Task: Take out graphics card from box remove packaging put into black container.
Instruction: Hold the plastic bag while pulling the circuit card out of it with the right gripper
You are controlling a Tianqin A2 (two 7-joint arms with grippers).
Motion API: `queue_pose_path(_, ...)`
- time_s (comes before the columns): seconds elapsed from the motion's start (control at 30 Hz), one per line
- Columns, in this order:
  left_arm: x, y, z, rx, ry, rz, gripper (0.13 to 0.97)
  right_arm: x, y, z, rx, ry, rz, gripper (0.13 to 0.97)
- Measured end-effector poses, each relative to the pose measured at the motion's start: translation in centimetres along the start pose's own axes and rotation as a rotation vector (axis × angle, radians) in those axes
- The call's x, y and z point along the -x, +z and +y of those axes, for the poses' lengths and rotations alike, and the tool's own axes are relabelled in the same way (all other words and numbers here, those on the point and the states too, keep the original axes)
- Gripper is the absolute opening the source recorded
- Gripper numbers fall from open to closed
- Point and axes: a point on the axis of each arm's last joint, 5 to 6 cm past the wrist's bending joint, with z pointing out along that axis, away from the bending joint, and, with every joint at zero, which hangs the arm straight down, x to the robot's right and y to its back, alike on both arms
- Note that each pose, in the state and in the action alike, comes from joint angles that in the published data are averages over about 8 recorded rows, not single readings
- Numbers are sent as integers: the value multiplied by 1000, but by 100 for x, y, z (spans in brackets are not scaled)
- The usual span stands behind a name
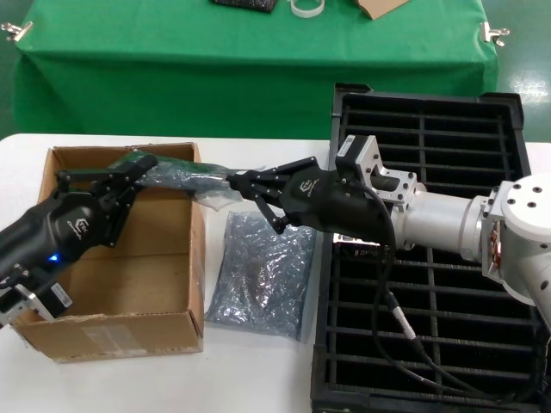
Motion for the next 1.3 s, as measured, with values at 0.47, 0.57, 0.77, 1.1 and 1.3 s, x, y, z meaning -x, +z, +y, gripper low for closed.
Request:
queue_pose_path(0.47, -58, 94, -127, -24, 5, -7, 139, 28, -45, -13, -3, -4, -5, 133)
queue_pose_path(0.57, -58, 125, -127, -19, 19, -17, 139, 40, -53, -12, 1, -3, -8, 143)
queue_pose_path(0.77, -45, 164, -117, -9, 31, -26, 139, 57, -66, -6, 10, -1, -15, 171)
queue_pose_path(1.1, -85, 124, -163, -28, 4, 9, 139, 50, -78, 3, 18, 0, -19, 275)
queue_pose_path(1.3, -139, 92, -208, -40, -10, 30, 139, 23, -79, 13, 15, -1, -22, 275)
